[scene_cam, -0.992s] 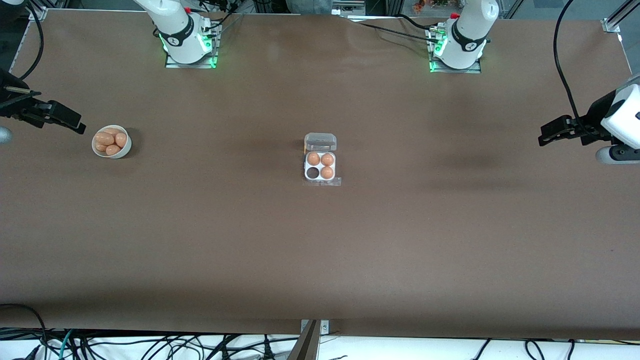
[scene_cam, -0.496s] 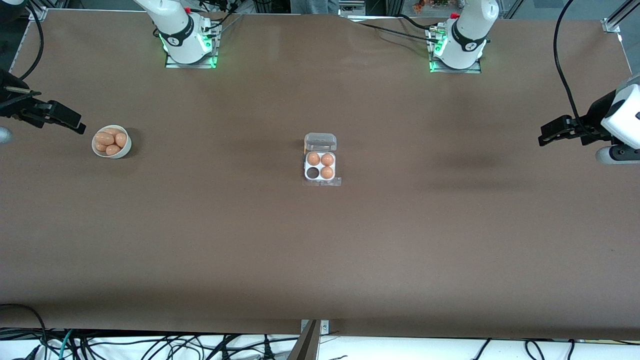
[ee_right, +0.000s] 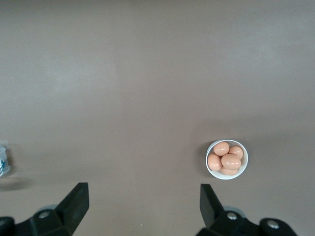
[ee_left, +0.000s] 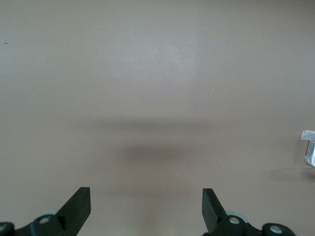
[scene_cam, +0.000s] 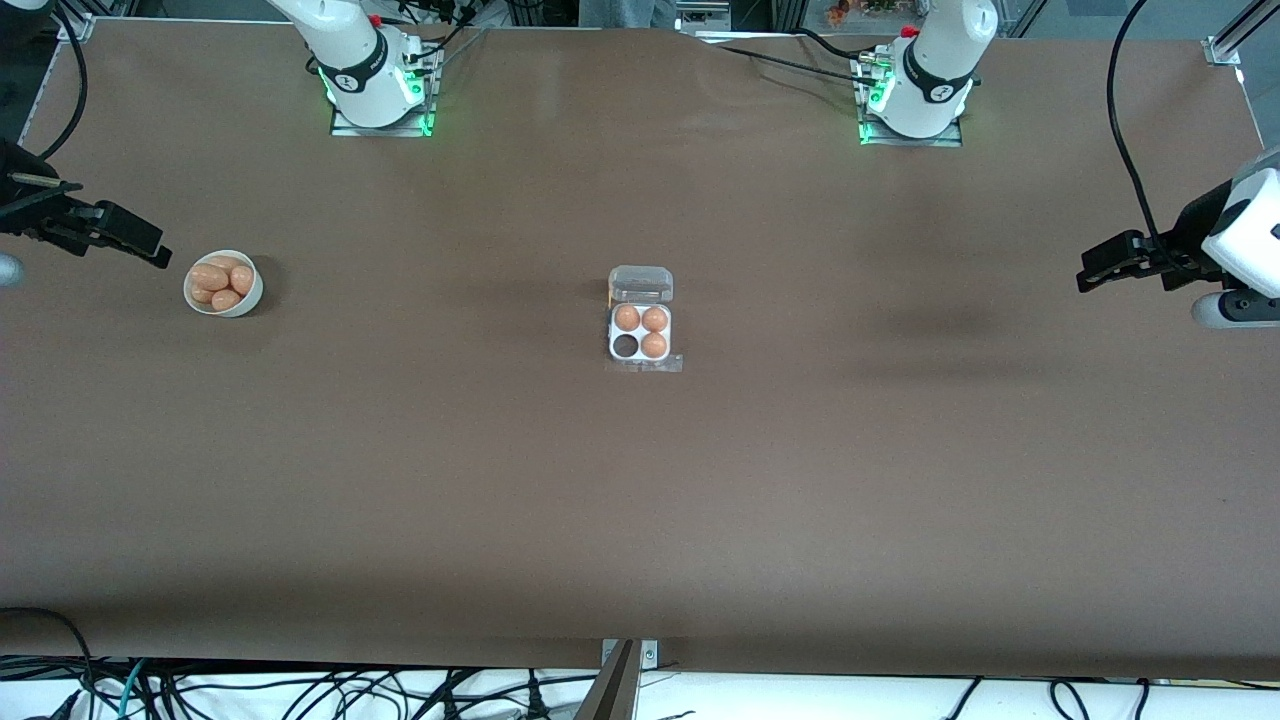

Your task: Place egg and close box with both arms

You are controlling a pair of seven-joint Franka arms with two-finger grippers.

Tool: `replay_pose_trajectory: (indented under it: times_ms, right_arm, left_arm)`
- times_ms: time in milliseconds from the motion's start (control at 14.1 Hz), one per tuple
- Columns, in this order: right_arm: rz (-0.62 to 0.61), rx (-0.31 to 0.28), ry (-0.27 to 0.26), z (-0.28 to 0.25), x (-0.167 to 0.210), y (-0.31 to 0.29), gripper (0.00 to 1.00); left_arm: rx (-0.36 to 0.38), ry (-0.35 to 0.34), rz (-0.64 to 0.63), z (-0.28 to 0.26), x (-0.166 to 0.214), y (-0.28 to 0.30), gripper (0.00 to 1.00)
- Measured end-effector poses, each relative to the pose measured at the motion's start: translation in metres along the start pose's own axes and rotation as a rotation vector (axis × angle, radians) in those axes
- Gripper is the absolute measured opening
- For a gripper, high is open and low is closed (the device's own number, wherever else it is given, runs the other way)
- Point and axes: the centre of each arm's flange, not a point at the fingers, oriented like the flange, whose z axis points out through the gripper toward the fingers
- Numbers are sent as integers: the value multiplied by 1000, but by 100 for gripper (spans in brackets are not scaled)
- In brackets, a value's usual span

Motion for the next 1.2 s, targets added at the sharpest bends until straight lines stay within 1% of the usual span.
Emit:
replay_pose_trajectory:
  times_ms: [496, 780, 1205]
  right_arm:
    - [0, 0, 0, 0, 0, 0, 100]
    - [0, -2, -14, 1, -2, 0, 100]
    - [0, -2, -19, 2, -2, 0, 100]
  left_arm:
    - [0, 0, 0, 0, 0, 0, 100]
    - [0, 0, 0, 0, 0, 0, 100]
    - [0, 0, -1, 0, 0, -1, 100]
